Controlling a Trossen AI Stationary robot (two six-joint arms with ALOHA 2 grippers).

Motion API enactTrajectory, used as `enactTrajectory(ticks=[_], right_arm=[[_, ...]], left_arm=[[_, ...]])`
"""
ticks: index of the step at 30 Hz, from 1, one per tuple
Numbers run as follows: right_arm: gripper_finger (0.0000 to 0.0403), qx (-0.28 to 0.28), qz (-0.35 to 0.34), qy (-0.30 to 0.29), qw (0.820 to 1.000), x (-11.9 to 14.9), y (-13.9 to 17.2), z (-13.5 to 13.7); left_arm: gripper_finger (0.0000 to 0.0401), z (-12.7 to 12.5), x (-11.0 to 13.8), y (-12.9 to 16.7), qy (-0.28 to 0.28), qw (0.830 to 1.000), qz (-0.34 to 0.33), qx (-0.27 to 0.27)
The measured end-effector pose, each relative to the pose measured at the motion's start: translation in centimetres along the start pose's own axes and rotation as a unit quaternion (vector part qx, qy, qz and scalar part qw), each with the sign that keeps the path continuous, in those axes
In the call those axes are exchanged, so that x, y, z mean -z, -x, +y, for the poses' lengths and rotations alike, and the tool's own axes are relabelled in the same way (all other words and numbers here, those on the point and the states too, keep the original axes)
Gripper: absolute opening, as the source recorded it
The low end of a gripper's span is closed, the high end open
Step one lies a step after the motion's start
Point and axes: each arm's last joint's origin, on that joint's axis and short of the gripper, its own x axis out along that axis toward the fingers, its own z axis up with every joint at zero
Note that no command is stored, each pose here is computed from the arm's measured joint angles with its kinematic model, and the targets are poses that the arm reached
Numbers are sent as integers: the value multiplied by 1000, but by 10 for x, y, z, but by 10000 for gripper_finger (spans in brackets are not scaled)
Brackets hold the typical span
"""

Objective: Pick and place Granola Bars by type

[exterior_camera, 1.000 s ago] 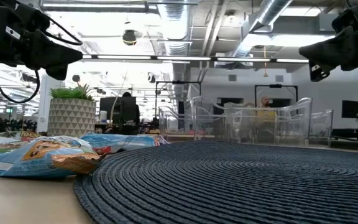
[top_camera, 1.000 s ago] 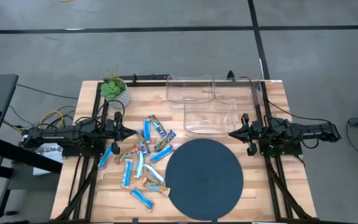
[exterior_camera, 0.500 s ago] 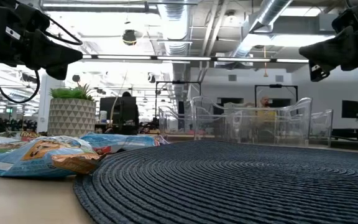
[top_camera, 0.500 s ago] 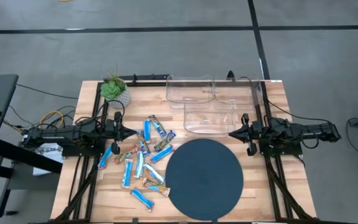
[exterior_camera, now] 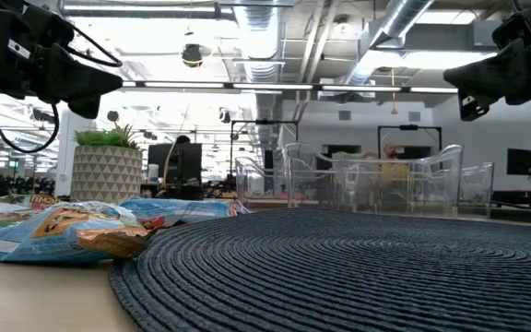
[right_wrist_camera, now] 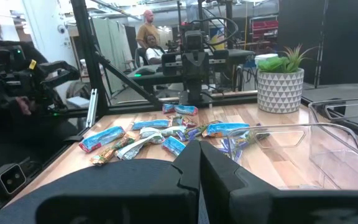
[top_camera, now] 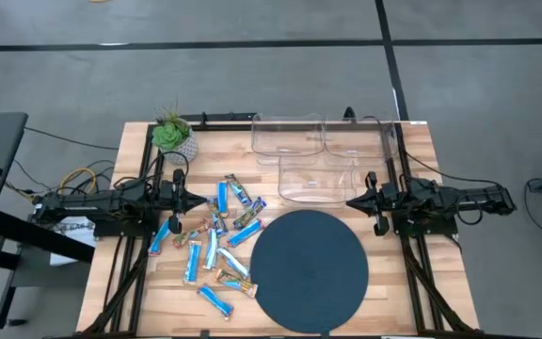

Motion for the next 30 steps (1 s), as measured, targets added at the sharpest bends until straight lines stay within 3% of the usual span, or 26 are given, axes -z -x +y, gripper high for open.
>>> enactTrajectory(ticks=[8,14,19,30], right_arm=[[0,0,0,0,1000,0,0,0],[0,0,0,0,1000,0,0,0],[0,0,0,0,1000,0,0,0],[0,0,0,0,1000,0,0,0]], left_arm=[[0,-1,0,0,6,1000,0,11],[0,-8,-2,1,25,996,-7,90],[0,-10,-3,1,49,992,-9,118],[16,-10,-2,0,38,993,2,109]])
